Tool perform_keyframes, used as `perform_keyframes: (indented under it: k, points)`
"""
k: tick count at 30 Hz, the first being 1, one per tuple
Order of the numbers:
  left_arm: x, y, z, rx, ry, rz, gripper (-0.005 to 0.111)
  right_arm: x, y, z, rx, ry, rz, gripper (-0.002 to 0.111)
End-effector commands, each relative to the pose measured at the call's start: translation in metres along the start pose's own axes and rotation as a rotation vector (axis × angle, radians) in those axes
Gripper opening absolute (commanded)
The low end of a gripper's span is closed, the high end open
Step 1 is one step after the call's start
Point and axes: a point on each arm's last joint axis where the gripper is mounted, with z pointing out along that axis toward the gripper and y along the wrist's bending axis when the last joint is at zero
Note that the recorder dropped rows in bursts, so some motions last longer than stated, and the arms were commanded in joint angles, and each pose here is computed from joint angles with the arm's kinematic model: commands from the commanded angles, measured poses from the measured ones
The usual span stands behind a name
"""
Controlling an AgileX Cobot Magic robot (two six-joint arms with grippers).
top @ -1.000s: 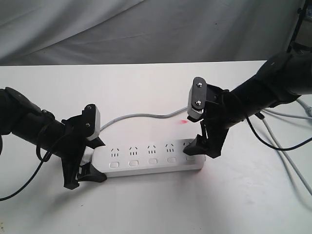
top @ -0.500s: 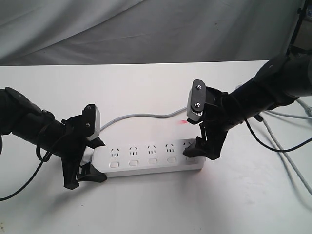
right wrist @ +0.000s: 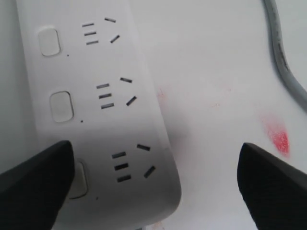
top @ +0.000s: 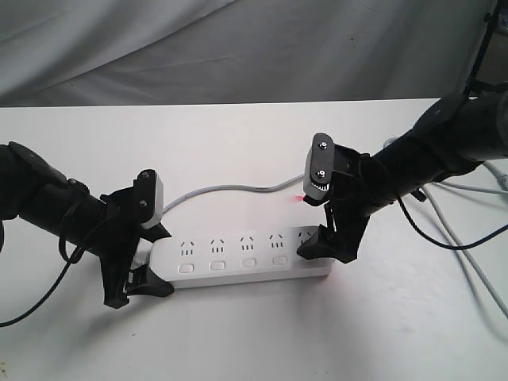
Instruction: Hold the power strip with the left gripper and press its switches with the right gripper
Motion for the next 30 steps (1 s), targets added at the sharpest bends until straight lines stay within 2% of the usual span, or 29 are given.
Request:
perform_keyframes:
  k: [1, 14, 25, 30]
  points:
    - [0.0, 0.002, 0.001, -0.024, 0.021, 0.024, 0.0, 0.007, -0.002, 0.005, 0.003, 0.024, -0.006, 0.084]
    - [0.0, 0.002, 0.001, -0.024, 0.021, 0.024, 0.0, 0.011, -0.002, 0.006, 0.002, 0.064, -0.045, 0.084]
    - [0.0, 0.002, 0.001, -0.024, 0.021, 0.024, 0.0, 0.015, -0.009, 0.005, 0.075, 0.113, -0.093, 0.084]
    - [0.0, 0.002, 0.001, -0.024, 0.021, 0.024, 0.0, 0.028, -0.002, 0.01, 0.094, 0.156, -0.117, 0.084]
